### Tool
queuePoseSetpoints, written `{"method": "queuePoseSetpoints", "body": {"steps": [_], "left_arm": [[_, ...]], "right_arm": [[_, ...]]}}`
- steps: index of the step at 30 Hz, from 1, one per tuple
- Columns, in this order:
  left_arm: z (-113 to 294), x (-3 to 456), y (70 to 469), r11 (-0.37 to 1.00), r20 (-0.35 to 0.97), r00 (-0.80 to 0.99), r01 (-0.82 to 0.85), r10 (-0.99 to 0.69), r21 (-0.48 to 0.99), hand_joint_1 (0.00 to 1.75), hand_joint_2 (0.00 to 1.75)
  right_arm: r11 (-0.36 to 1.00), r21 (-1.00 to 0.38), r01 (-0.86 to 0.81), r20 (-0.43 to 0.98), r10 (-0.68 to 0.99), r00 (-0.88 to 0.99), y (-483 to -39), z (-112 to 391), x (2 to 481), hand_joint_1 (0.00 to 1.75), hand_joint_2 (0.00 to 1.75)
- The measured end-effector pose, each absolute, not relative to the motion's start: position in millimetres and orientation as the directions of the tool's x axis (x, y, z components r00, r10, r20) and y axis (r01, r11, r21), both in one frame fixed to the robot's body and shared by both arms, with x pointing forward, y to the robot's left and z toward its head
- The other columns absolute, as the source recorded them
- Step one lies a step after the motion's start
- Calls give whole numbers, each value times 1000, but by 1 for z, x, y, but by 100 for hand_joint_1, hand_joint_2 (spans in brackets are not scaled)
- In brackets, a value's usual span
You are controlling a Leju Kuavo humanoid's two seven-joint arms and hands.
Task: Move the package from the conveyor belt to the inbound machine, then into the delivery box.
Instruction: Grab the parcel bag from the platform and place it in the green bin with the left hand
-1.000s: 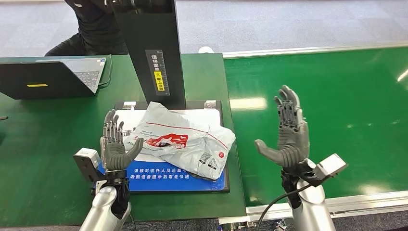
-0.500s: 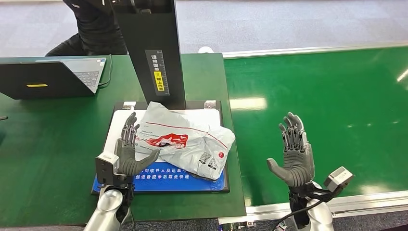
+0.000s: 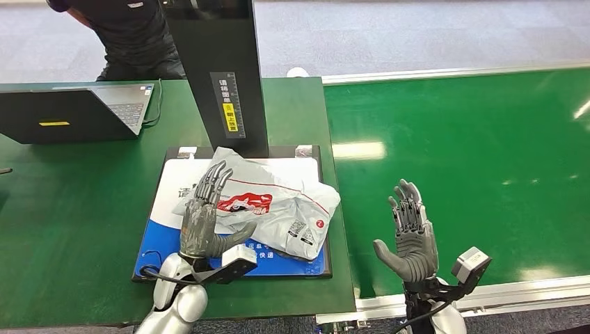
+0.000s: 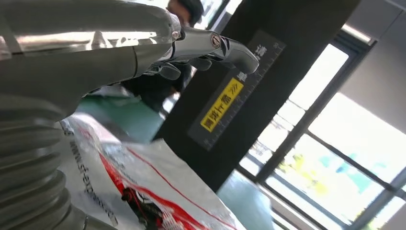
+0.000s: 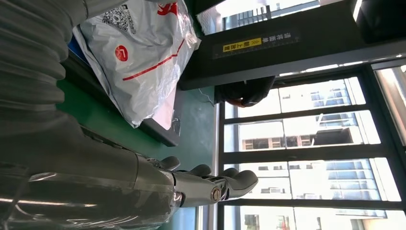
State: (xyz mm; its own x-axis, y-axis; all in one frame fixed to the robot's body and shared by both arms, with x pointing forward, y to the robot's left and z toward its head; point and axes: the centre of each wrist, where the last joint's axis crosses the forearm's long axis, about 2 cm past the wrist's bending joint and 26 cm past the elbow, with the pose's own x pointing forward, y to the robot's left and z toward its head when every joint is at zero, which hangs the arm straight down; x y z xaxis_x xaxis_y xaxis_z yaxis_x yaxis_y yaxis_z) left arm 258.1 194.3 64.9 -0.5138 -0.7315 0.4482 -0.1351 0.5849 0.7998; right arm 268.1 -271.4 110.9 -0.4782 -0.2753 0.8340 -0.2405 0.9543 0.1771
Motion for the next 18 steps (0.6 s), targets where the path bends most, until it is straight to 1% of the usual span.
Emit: {"method": "queuePoseSetpoints", "body": {"steps": [3,7,18], "left_arm": [[64,259,193,504,373,-474,-185,-798,844,0,175],[59,258,195,449,341,-434,-175,-834,876,0,175],[50,255,199,424,332,-417,-147,-846,894,0,175]], "right_arm": [[953,192,-236,838,-284,-466,-270,108,266,0,175],[949,210,-236,839,-299,-455,-268,105,263,0,175],[947,217,-236,842,-304,-446,-267,103,261,0,175]]}}
